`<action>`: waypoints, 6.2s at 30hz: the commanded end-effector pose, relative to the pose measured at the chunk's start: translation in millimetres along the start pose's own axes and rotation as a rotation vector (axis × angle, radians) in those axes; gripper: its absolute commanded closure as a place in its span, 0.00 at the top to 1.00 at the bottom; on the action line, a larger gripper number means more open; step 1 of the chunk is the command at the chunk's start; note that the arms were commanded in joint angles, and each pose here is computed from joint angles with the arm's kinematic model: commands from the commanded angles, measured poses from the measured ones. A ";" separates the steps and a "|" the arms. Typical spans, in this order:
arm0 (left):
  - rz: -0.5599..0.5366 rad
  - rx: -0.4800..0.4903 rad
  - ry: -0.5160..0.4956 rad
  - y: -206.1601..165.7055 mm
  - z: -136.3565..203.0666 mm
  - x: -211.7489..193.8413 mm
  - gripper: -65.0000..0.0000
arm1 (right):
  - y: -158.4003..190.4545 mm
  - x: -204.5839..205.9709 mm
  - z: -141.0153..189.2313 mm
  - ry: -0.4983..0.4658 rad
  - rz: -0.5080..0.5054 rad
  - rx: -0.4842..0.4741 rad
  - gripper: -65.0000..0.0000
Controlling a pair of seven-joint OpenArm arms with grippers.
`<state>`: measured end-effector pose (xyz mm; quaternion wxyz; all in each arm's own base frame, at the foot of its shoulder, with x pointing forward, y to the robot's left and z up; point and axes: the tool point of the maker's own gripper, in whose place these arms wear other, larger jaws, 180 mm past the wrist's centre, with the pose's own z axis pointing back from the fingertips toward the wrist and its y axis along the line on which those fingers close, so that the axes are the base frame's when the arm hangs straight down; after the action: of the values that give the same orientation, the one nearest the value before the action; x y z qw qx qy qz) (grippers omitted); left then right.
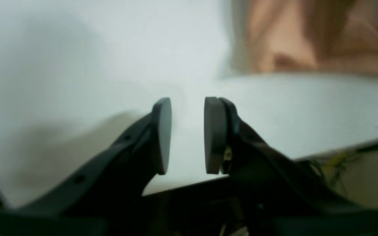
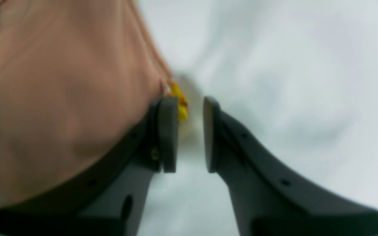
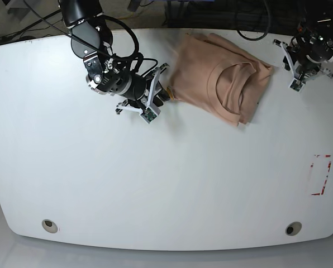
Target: Fold the T-shirt properly
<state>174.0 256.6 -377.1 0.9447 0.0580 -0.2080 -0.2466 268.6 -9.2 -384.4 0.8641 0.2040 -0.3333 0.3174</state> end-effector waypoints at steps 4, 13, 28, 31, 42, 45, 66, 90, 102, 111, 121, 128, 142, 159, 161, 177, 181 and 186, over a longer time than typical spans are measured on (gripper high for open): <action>-0.030 -0.076 -0.035 -26.5 -2.7 7.0 0.24 | -6.8 21.1 10.6 -0.060 0.043 -0.015 0.20; -0.049 -0.102 -0.045 -43.3 -26.0 32.0 0.24 | -24.9 14.9 -1.1 -0.025 0.025 -0.031 0.44; -0.074 -0.104 -0.054 -11.1 -80.9 107.4 0.24 | -38.1 -17.3 -19.7 0.032 -0.044 -0.026 0.38; -0.074 -0.142 -0.076 -18.2 -91.1 132.8 0.24 | -30.4 -16.4 -13.7 0.017 -0.032 -0.020 0.38; -0.076 -0.180 -0.195 -28.8 -87.3 204.3 0.24 | 13.5 -28.0 3.1 -0.008 -0.040 0.041 0.39; -0.092 -0.138 -0.247 -20.8 -71.8 217.8 0.24 | 24.3 -22.6 1.7 -0.028 -0.054 0.058 0.39; -0.244 0.011 -0.187 -21.1 -18.8 129.3 0.25 | -27.3 64.9 17.1 -0.079 0.148 -0.042 0.47; -0.194 -0.064 -0.077 -49.4 -26.0 70.2 0.24 | -38.6 90.3 -37.8 -0.109 -0.144 0.282 0.62; -0.176 -0.020 -0.132 -32.5 -22.3 96.3 0.25 | -17.9 87.8 -44.8 -0.114 -0.166 0.323 0.02; -0.068 0.053 -0.214 -3.0 -10.2 153.7 0.67 | -13.6 91.9 -39.3 -0.135 -0.145 0.323 0.00; -0.008 -0.040 -0.241 -12.3 -34.2 189.8 0.72 | -8.8 91.3 -37.3 -0.144 -0.140 0.329 0.00; 0.015 -0.100 -0.263 -17.6 -53.1 200.3 0.71 | -8.7 90.1 -37.4 -0.142 -0.143 0.329 0.00; -0.014 -0.229 -0.233 -52.8 -86.6 203.9 0.59 | -9.2 90.5 -37.2 -0.145 -0.144 0.328 0.00; -0.021 -0.210 -0.318 -49.7 -76.5 218.4 0.01 | -6.1 102.3 -30.6 -0.177 -0.114 0.327 0.00; -0.032 -0.185 -0.345 -45.2 -67.3 223.5 0.01 | -3.5 111.4 -25.0 -0.199 -0.090 0.325 0.00; -0.101 -0.123 -0.375 -43.5 -44.4 216.2 0.02 | -4.5 114.3 -12.2 -0.216 -0.042 0.307 0.00; -0.165 -0.130 -0.298 -49.1 -52.0 203.6 0.07 | -2.7 104.9 -14.0 -0.199 -0.050 0.309 0.00; -0.171 -0.147 -0.272 -53.6 -58.2 199.0 0.25 | -2.0 103.0 -14.4 -0.196 -0.053 0.311 0.00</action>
<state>321.6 111.4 -381.0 0.8920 -0.0327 -0.2890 -0.3461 324.9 33.4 -344.9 0.8141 0.3589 -0.3258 0.3198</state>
